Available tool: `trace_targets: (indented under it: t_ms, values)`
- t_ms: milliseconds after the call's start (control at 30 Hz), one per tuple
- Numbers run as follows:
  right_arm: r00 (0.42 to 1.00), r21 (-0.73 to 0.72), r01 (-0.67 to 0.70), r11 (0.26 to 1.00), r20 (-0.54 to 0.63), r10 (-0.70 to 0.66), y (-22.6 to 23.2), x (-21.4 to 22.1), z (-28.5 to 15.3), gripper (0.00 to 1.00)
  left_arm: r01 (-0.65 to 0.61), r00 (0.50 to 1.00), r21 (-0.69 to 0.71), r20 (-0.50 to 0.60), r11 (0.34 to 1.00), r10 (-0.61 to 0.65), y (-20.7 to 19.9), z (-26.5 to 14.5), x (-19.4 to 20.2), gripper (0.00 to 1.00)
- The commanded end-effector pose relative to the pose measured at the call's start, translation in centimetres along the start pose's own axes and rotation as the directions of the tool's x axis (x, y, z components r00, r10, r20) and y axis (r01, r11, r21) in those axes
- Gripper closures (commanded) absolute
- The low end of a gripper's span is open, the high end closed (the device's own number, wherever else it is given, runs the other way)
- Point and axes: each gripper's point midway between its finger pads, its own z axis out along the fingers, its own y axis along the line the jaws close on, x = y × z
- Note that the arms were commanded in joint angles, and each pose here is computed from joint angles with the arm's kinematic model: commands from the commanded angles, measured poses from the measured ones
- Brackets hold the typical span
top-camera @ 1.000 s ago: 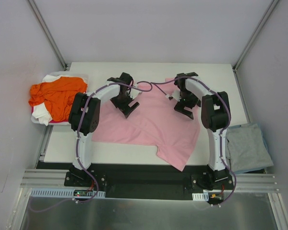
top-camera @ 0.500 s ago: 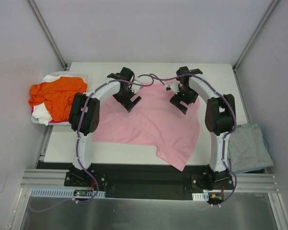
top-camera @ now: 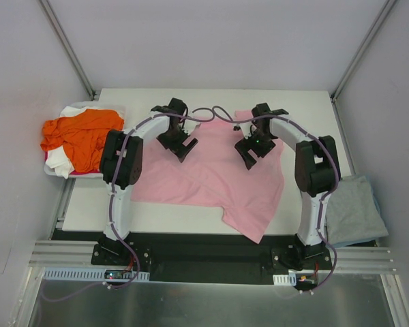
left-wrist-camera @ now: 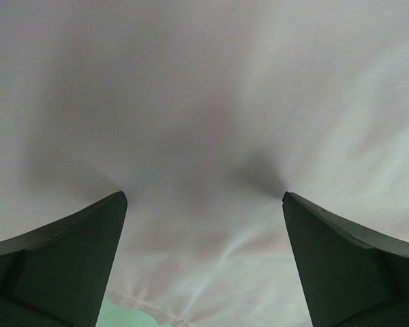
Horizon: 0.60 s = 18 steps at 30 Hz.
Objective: Fold and stack the t-shirts
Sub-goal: Flatten the tshirt out
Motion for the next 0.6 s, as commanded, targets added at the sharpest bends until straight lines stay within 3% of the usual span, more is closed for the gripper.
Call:
trace_targets:
  t_ms: [0, 567]
  values:
    - [0.987, -0.034, -0.068, 0.997, 0.145, 0.073, -0.1, -2.5, -0.8, 0.03, 0.069, 0.998, 0.016, 0.012, 0.998, -0.069, 1.5, -0.7, 0.2, 0.01]
    - [0.987, 0.042, -0.127, 0.991, 0.106, 0.122, -1.2, -1.0, 0.5, 0.04, 0.157, 0.987, 0.057, 0.024, 0.986, -0.159, 1.5, -0.8, 0.2, 0.01]
